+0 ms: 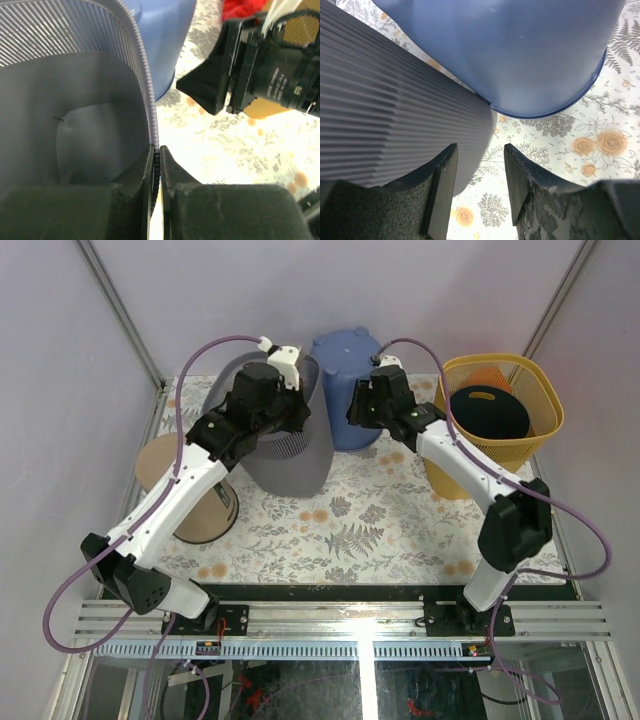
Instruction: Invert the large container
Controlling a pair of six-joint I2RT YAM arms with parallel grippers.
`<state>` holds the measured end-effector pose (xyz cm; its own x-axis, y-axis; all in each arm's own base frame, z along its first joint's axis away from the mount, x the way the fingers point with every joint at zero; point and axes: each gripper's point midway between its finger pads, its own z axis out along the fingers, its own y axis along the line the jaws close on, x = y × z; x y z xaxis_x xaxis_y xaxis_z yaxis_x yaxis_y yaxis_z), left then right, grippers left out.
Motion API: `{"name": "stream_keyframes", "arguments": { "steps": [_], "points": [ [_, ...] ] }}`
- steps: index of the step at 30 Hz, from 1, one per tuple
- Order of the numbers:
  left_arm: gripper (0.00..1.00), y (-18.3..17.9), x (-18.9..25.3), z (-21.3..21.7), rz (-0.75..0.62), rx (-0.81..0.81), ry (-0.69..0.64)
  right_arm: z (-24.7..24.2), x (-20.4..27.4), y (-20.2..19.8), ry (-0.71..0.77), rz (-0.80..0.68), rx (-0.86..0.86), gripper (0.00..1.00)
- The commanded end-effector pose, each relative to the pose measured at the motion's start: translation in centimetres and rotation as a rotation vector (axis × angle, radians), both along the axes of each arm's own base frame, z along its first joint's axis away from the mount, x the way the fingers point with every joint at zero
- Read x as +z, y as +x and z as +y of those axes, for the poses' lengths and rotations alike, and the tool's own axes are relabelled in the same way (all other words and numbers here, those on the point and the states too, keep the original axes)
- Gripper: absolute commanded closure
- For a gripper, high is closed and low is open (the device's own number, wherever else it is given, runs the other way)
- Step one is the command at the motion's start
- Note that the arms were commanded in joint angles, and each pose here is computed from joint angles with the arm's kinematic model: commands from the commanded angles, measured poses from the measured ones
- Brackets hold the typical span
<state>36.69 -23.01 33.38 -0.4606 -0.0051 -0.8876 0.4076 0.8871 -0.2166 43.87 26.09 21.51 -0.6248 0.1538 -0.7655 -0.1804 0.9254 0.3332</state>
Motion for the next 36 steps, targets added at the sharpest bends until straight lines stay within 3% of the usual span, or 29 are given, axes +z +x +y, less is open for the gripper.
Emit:
{"name": "stream_keyframes", "arguments": {
  "steps": [1,10,16,18,21,24,27,36],
  "points": [
    [1.0,-2.9,2.1,-2.5,-0.033,-0.094,-0.051,-2.2,2.9,-1.1,0.022,-0.069,-0.067,0.51],
    [0.98,-5.9,-0.2,-5.7,0.037,-0.17,-0.061,-5.7,3.2,-5.1,0.013,-0.081,-0.139,0.51],
    [0.7,-6.6,-1.3,-5.6,0.072,-0.156,-0.095,-7.0,3.9,-7.0,0.02,-0.088,-0.15,0.51],
    [0.56,-6.6,-1.4,-5.4,0.073,-0.143,-0.104,-7.3,4.2,-7.5,0.022,-0.087,-0.152,0.51],
    [0.47,-6.7,-0.8,-5.2,0.072,-0.128,-0.119,-7.4,5.0,-8.3,0.038,-0.086,-0.141,0.51],
    [0.32,-6.5,0.9,-4.4,0.05,-0.084,-0.129,-6.9,6.1,-9.3,0.067,-0.077,-0.099,0.51],
    [0.23,-5.5,2.9,-2.4,0.004,-0.001,-0.133,-6.4,7.1,-10.0,0.087,-0.067,-0.062,0.51],
    [0.17,1.5,4.3,8.2,-0.045,0.304,-0.159,-5.2,9.6,-10.9,0.111,-0.079,0.004,0.51]
  ]
}}
